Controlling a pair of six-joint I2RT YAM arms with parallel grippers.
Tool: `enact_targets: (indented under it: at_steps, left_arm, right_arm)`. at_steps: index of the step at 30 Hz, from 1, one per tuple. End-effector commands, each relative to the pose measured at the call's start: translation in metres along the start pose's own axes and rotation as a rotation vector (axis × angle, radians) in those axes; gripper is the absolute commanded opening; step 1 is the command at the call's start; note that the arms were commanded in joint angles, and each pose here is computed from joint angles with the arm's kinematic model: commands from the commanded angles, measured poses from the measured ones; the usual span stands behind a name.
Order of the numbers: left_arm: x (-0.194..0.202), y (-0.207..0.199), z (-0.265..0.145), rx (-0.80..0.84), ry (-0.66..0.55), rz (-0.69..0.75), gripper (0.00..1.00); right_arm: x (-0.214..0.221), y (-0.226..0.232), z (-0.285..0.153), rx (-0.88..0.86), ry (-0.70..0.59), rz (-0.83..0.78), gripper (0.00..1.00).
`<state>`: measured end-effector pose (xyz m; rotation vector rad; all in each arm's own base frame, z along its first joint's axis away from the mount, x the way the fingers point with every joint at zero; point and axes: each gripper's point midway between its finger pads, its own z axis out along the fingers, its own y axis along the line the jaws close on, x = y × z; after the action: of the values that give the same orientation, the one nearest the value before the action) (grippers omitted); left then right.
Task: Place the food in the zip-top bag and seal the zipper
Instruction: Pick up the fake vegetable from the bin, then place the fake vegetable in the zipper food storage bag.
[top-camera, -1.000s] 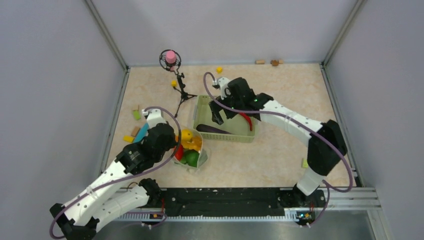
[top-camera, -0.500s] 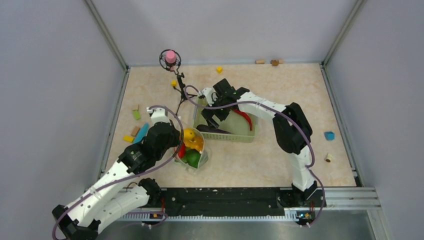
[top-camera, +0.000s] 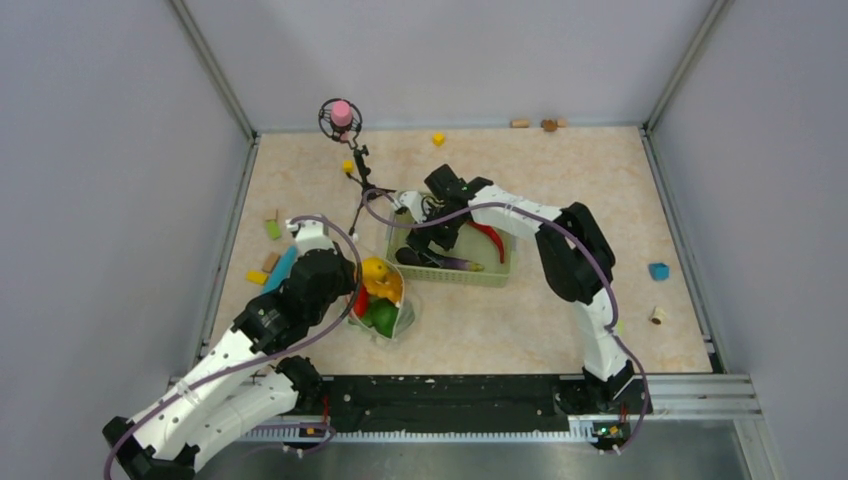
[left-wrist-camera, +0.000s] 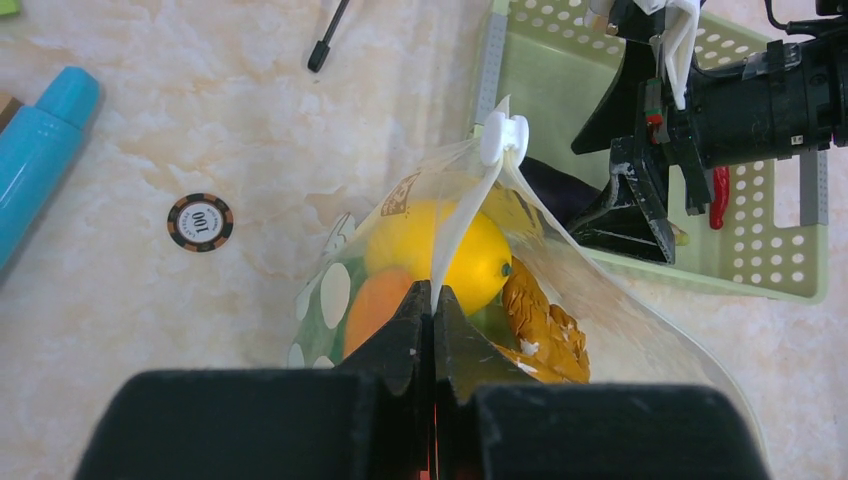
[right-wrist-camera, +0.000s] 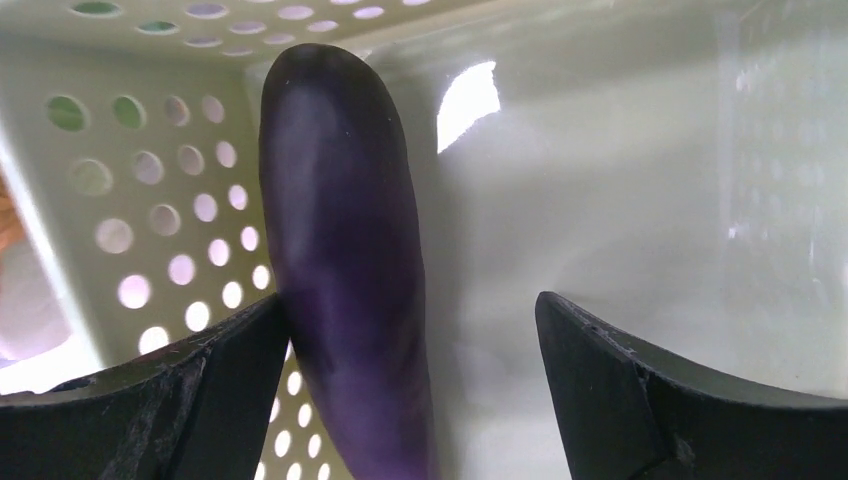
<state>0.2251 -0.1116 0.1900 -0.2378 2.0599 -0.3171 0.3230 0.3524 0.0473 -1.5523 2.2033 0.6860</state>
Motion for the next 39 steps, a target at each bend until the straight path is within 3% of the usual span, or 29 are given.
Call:
enact_targets:
  at_steps: [1, 7, 14, 18, 22, 28, 32, 39]
  left_arm:
    - [-0.011, 0.004, 0.001, -0.024, -0.063, -0.035, 0.0]
    - [-0.014, 0.017, 0.003, -0.09, -0.095, -0.042, 0.0]
    - [-0.016, 0.028, 0.004, -0.151, -0.122, -0.046, 0.0]
    - [-0.017, 0.03, 0.004, -0.161, -0.13, -0.053, 0.0]
    - [-0.016, 0.025, 0.005, -0.137, -0.119, -0.057, 0.0]
    - [-0.016, 0.004, -0.001, -0.006, -0.1, -0.068, 0.0]
    - [-0.016, 0.003, -0.004, 0.004, -0.1, -0.09, 0.0]
    - [-0.01, 0.007, -0.001, -0.03, -0.08, -0.127, 0.0]
  right_arm:
    - [-0.009, -0.018, -0.001, 0.054, -0.004, -0.012, 0.89]
    - [-0.019, -0.055, -0.006, 0.286, -0.044, 0.126, 0.82]
    - [-0.029, -0.08, -0.03, 0.524, -0.213, 0.33, 0.69]
    - [-0.021, -0.072, -0.03, 0.518, -0.269, 0.372, 0.6]
    - [-0.031, -0.067, -0.045, 0.521, -0.337, 0.377, 0.32]
    - [-0.066, -0.052, -0.102, 0.545, -0.537, 0.333, 0.2]
    - [-0.103, -0.015, -0.155, 0.502, -0.741, 0.248, 0.16]
    - [-0.166, 0.111, -0.236, 0.324, -1.146, 0.073, 0.15]
